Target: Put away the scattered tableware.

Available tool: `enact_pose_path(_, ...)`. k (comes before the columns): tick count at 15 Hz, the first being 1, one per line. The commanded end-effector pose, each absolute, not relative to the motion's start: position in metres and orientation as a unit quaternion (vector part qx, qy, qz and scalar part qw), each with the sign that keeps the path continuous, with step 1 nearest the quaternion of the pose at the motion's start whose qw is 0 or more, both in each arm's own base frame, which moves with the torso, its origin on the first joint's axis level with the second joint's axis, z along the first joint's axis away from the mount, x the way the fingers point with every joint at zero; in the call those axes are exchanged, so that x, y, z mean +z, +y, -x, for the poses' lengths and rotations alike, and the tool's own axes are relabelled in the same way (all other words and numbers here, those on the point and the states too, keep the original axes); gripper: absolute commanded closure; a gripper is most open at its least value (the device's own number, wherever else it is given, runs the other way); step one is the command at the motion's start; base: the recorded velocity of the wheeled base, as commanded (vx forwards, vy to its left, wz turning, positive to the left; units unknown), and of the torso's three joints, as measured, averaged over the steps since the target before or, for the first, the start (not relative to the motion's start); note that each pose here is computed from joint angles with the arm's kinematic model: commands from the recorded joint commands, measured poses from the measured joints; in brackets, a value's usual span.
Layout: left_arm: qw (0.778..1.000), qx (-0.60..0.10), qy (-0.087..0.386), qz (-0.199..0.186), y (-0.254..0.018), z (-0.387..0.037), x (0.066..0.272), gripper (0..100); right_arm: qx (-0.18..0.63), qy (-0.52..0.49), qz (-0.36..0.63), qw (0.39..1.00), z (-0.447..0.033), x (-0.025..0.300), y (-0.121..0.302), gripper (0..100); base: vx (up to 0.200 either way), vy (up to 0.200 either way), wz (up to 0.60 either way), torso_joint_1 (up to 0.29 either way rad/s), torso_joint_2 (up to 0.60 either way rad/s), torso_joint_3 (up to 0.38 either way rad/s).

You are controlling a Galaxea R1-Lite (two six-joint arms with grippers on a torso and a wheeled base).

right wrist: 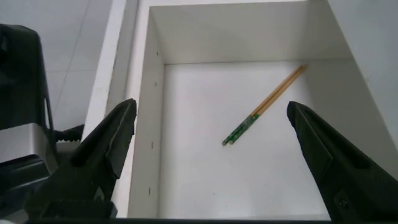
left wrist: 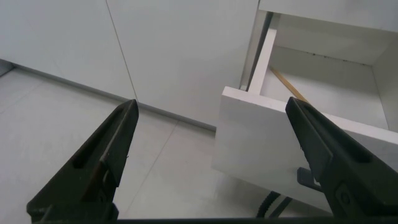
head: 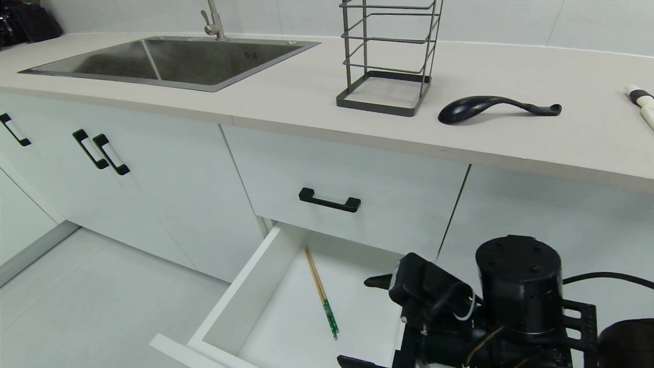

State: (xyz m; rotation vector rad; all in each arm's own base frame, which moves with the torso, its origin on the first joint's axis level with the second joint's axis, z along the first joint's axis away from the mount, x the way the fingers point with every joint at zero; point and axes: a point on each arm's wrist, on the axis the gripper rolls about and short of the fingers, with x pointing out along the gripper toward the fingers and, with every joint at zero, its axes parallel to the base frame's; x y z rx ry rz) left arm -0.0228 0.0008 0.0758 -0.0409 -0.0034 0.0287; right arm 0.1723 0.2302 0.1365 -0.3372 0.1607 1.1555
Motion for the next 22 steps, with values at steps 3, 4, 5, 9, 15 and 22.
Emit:
enact_pose_path(3, 1.000, 0.015, -0.002, 0.021, 0.001, 0.023, 0.076, 0, 0.524, 0.049, 0.143, 0.838, -0.159, 0.157, 0.186, 0, 0.000, 0.000, 0.00, 0.000, 0.00, 0.000)
enact_pose_path(4, 1.000, 0.015, -0.002, 0.021, 0.001, 0.023, 0.076, 0, 0.521, 0.045, 0.140, 0.841, -0.158, 0.159, 0.181, 0, 0.000, 0.000, 0.00, 0.000, 0.00, 0.000)
enact_pose_path(5, 1.000, 0.015, -0.002, 0.021, 0.001, 0.023, 0.076, 0, 0.524, 0.048, 0.139, 0.839, -0.154, 0.158, 0.177, 0, 0.000, 0.000, 0.00, 0.000, 0.00, 0.000)
enact_pose_path(9, 1.000, 0.015, -0.002, 0.021, 0.001, 0.023, 0.076, 0, 0.569, 0.053, 0.135, 0.810, -0.145, 0.153, 0.177, 0, 0.000, 0.000, 0.00, 0.000, 0.00, 0.000)
enact_pose_path(15, 1.000, 0.015, -0.002, 0.021, 0.001, 0.023, 0.076, 0, 0.559, 0.109, 0.118, 0.813, -0.145, 0.135, 0.172, 0, 0.000, 0.000, 0.00, 0.000, 0.00, 0.000)
enact_pose_path(22, 1.000, 0.015, -0.002, 0.021, 0.001, 0.023, 0.076, 0, 0.523, 0.091, 0.138, 0.836, -0.137, 0.141, 0.192, 0, 0.000, 0.000, 0.00, 0.000, 0.00, 0.000)
